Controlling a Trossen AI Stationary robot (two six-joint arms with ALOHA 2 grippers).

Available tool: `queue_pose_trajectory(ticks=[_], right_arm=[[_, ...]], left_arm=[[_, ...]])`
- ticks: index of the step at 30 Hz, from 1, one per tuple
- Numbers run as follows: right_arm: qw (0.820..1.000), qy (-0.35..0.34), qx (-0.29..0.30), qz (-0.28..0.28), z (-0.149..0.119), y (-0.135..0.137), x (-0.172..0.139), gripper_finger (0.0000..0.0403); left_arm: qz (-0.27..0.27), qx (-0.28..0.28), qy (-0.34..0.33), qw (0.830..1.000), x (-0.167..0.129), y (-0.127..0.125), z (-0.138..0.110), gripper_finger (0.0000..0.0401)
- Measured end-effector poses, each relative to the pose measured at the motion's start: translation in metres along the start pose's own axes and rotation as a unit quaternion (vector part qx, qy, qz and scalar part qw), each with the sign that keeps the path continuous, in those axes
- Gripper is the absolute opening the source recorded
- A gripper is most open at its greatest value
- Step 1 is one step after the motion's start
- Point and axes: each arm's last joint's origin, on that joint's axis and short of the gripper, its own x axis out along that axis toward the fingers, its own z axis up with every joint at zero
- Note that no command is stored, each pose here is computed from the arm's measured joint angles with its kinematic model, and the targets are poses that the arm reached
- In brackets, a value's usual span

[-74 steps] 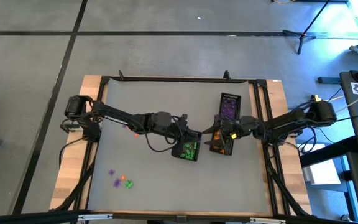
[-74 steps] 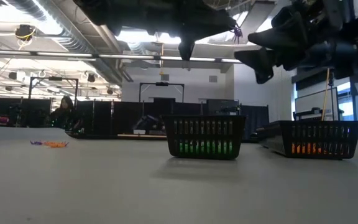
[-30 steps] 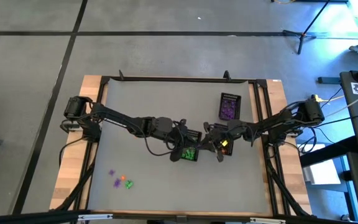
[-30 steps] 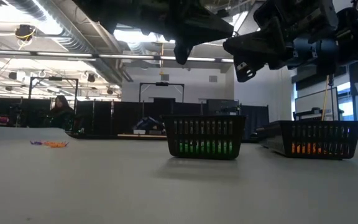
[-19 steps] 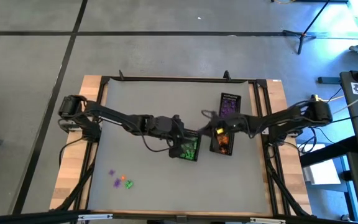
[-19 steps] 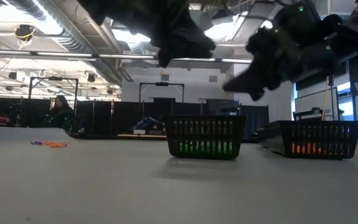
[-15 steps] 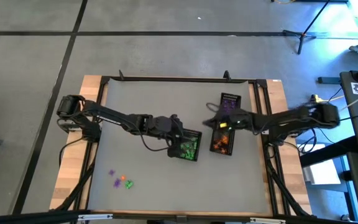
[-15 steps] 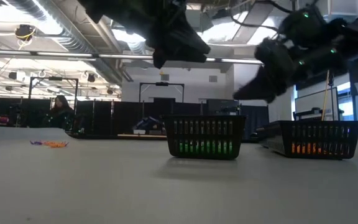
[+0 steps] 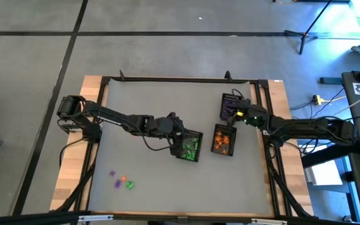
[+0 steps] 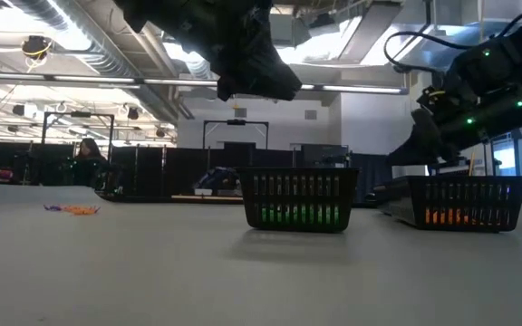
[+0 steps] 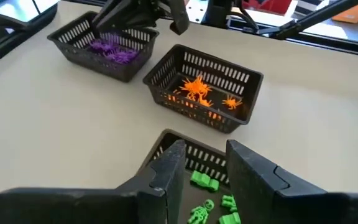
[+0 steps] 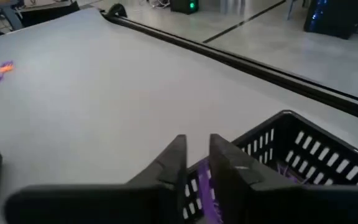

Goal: Sort Halloween decoration
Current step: Put the purple spider toy into the top bin

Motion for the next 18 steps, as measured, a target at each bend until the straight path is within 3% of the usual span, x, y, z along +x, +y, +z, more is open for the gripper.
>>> queue_pose_trajectory(ticks=[7, 10, 18], right_arm=[[1.000, 0.003, -0.002, -0.007, -0.001, 0.000, 0.000, 0.0154], [1.000, 0.003, 0.009, 0.016, 0.003, 0.002, 0.001, 0.0175], [0.988, -0.004, 0.018, 0.155, 0.024, 0.015, 0.002, 0.0183]], left_arm=[[0.002, 0.000, 0.002, 1.000, 0.000, 0.000, 0.000, 0.0109], [0.011, -0.003, 0.032, 0.999, -0.003, 0.002, -0.005, 0.0109], [0.151, -0.022, 0.138, 0.979, -0.024, 0.017, -0.024, 0.0109]])
